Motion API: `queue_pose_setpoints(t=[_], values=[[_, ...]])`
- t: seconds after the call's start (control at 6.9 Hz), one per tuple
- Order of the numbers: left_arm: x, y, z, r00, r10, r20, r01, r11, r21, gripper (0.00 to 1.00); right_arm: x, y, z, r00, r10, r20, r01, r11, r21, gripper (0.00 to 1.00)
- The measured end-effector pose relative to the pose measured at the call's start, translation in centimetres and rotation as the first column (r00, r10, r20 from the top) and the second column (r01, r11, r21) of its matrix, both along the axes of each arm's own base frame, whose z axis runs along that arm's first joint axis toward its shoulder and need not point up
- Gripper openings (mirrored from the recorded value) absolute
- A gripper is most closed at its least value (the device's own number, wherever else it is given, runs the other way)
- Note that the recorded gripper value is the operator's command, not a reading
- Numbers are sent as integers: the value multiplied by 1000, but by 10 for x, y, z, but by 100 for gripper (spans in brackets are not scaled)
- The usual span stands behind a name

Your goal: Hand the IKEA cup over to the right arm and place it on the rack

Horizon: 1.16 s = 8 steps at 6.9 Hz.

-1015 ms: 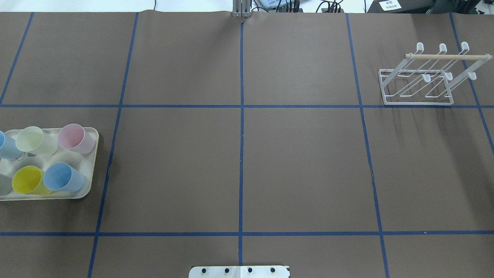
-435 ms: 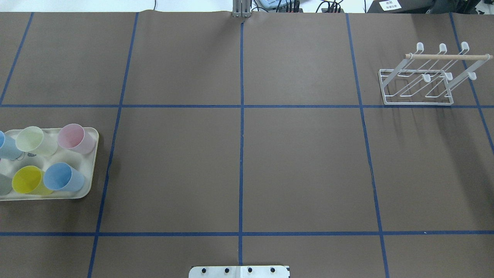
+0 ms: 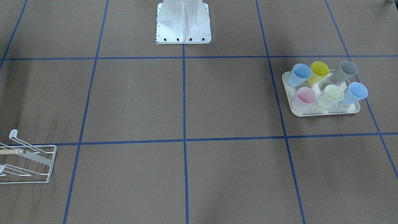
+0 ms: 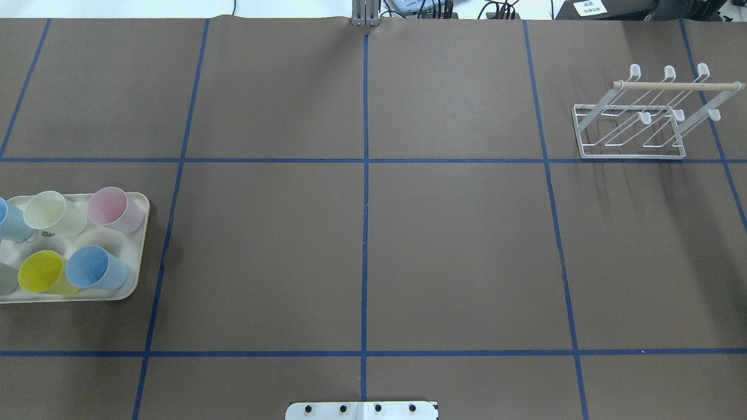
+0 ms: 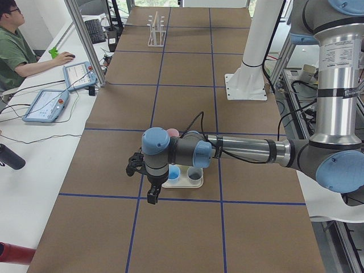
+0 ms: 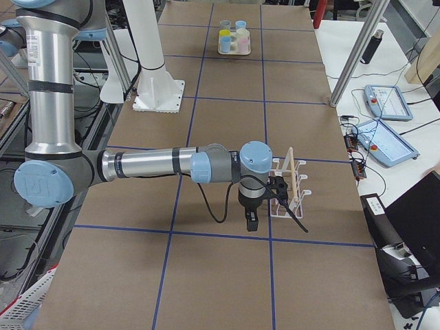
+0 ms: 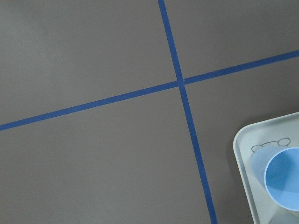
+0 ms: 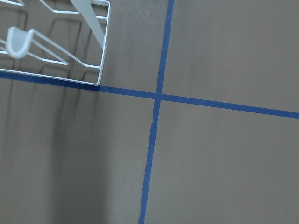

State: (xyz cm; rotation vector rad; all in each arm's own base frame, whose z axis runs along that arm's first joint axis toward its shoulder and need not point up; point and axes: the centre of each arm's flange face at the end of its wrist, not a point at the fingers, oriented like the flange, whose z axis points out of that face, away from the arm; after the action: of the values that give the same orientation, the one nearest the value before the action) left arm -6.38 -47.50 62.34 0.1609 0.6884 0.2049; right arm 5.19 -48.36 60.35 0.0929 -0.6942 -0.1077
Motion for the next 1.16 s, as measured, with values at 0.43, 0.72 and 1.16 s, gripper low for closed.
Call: queue_pose_setpoints(t=[0.43,0.72,1.16], values=[[1,-25,-32,1000,-2,-1,2,996,91,100,-1,-11,-57,1000,5,5,-5,994,110,100],[0,-38,-51,1000,-29,-11,31,983,183,100,-2,-16,-96,1000,7,13,-10,978,211,100],[2,-42,-62,996,-71,-48,79,978,192,100,-5,-9,-109,998,4,62,-21,956,293,100]])
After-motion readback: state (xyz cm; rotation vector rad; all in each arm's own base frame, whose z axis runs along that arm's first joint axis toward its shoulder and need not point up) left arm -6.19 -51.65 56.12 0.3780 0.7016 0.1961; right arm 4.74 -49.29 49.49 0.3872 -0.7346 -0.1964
